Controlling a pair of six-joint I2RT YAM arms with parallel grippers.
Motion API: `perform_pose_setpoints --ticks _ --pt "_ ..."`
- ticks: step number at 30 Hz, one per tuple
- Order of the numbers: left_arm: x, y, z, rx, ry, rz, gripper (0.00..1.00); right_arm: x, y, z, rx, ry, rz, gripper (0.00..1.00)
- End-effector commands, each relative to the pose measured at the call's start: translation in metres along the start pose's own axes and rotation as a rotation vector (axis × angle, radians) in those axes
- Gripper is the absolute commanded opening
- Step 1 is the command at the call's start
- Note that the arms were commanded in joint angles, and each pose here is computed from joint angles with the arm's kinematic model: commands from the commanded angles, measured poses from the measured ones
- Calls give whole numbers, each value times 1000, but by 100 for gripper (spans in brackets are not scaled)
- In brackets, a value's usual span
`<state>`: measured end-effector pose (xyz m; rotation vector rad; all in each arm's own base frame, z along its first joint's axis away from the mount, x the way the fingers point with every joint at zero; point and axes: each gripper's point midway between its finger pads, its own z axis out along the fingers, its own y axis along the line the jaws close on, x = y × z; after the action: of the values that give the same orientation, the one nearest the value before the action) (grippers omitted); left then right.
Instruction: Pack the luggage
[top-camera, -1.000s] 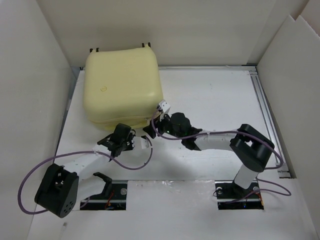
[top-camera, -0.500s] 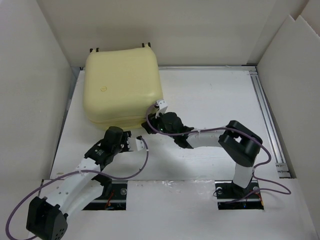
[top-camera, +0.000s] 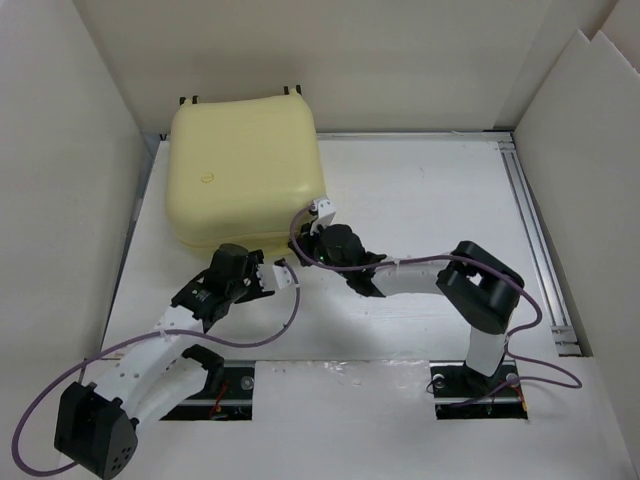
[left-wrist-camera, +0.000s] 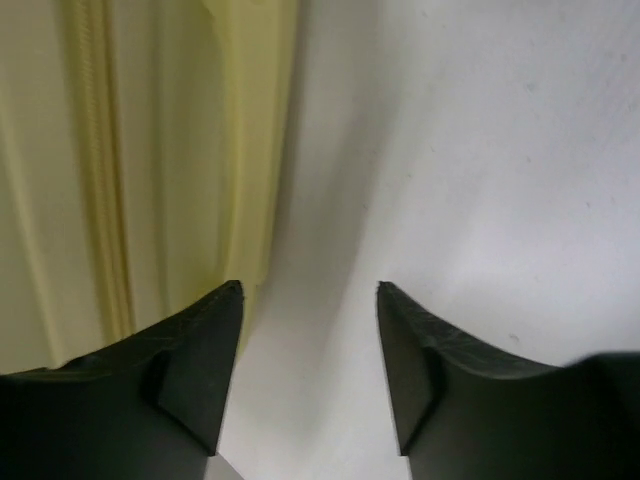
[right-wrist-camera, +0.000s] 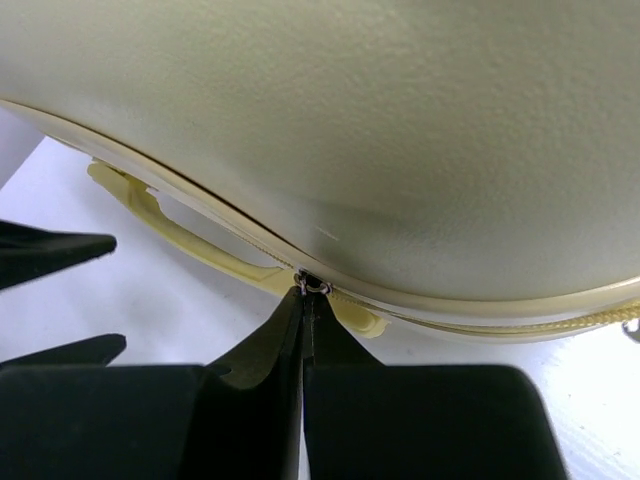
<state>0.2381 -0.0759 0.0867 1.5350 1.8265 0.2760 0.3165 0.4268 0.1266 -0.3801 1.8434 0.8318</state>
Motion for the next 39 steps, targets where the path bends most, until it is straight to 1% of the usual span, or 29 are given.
perform_pose_setpoints --ticks 1,2,5,7,8,9,11,13,16,17,18,21,22,23,25,26,27,29,30,31,32,33,34,35,37,38,39 --pt "-28 21 -3 -42 -94 -58 54 -26 16 -3 -40 -33 -71 0" --pt "-30 24 -3 -52 -103 -59 56 -29 20 -2 -52 -30 -81 0" --pt "-22 17 4 -39 -79 -11 60 -35 21 -5 -54 -37 -94 0" --pt "-11 15 10 -57 -36 9 61 -35 20 -7 -54 -38 -104 0" --pt "-10 20 13 -84 -35 7 61 -39 22 -9 -58 -46 -103 0" --pt "-9 29 11 -127 -20 13 64 -34 19 -10 -53 -35 -105 0" --pt "-3 29 20 -136 16 12 65 -36 20 -12 -57 -45 -113 0" --pt "-5 43 24 -178 33 -2 67 -30 19 -14 -67 -41 -104 0" --pt "0 40 40 -115 88 6 67 -31 19 -18 -75 -59 -83 0" --pt "4 40 43 -102 105 11 65 -31 19 -18 -75 -59 -83 0" --pt "15 30 51 -52 144 16 65 -27 17 -19 -71 -50 -84 0" --pt "27 20 56 -14 174 70 63 -33 20 -20 -78 -67 -81 0" --pt "28 23 57 -37 176 80 63 -32 22 -20 -88 -63 -82 0" --pt "29 21 58 -40 174 80 65 -32 22 -20 -88 -63 -82 0" --pt "34 18 60 -34 192 93 65 -30 22 -21 -99 -61 -82 0" --pt "38 12 62 -14 204 95 62 -24 22 -22 -103 -48 -84 0" --pt "43 10 63 -8 225 98 53 -26 23 -22 -107 -56 -83 0" --pt "52 1 70 26 270 105 31 -22 18 -26 -88 -50 -74 0" --pt "58 -4 70 38 290 108 15 -22 15 -30 -78 -52 -74 0" --pt "62 -10 70 51 298 110 9 -24 8 -32 -45 -64 -73 0" --pt "61 -8 71 45 293 121 2 -20 2 -35 -15 -48 -76 0" --pt "64 -13 70 57 300 123 0 -25 -3 -41 12 -54 -77 0" --pt "66 -14 70 66 304 133 0 -24 -9 -44 46 -45 -80 0" --pt "68 -18 69 74 309 135 0 -18 -25 -49 129 -13 -102 0" --pt "75 -25 67 90 329 152 0 -20 -41 -59 204 -2 -150 0" --pt "81 -33 66 107 339 155 0 -19 -53 -62 270 -1 -171 0" --pt "83 -32 66 96 349 167 0 -20 -65 -68 315 17 -194 0"
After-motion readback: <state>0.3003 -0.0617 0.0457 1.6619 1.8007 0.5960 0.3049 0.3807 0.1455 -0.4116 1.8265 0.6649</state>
